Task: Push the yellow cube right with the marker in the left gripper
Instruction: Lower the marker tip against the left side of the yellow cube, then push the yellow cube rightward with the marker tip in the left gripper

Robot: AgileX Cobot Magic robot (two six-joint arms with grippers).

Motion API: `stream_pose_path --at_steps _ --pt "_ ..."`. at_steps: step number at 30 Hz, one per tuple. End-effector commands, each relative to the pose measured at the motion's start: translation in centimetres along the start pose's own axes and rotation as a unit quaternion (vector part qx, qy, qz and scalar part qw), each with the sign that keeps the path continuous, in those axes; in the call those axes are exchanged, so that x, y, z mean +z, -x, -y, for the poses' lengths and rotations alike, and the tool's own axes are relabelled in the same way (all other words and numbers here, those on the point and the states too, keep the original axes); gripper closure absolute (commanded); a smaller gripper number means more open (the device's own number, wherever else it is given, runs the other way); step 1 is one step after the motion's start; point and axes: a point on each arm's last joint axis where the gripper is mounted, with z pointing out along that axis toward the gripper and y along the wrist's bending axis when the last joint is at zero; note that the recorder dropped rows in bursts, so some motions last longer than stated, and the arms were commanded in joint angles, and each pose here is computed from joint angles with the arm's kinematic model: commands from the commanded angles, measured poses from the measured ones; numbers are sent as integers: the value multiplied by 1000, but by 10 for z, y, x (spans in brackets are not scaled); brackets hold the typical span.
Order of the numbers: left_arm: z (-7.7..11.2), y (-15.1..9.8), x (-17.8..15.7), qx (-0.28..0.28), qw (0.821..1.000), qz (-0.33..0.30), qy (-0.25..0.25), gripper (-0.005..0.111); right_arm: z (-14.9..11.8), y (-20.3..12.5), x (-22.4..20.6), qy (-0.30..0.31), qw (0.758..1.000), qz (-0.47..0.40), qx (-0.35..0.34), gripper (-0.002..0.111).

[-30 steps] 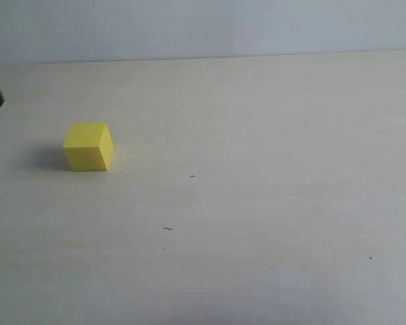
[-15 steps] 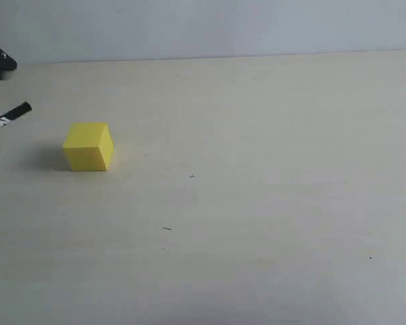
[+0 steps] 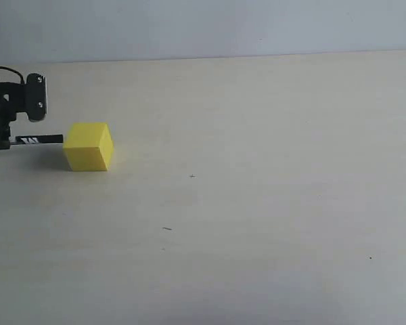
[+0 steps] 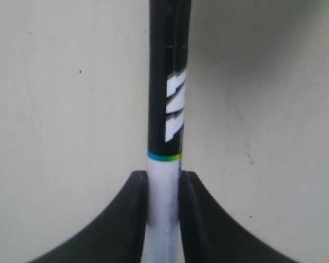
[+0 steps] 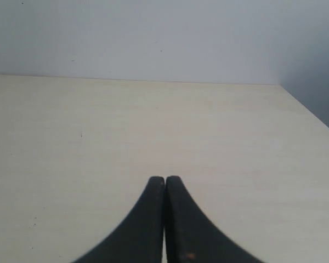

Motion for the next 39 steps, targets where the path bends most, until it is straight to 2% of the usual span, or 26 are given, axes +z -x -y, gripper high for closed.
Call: stream_pose_path --at_steps 1,5,8,16,20,25,29,35,39 --pt "-4 -2 2 17 1000 8 22 107 0 0 0 -3 1000 5 0 108" --pt "8 -5 13 48 998 19 24 107 0 0 0 -3 1000 5 0 108" --pt "12 -5 17 46 998 33 33 107 0 0 0 -3 1000 5 0 108" --pt "12 -4 17 35 998 41 36 107 0 0 0 -3 1000 5 0 108" --pt "14 -4 17 48 998 40 26 107 0 0 0 -3 1000 5 0 108" --pt "16 -11 14 36 999 32 11 107 0 0 0 -3 1000 5 0 108" --pt "13 -22 8 2 999 41 12 107 0 0 0 -3 1000 5 0 108" --pt "16 -15 5 18 998 61 8 107 0 0 0 -3 1000 5 0 108" --pt "20 6 1 41 996 72 11 107 0 0 0 -3 1000 5 0 108"
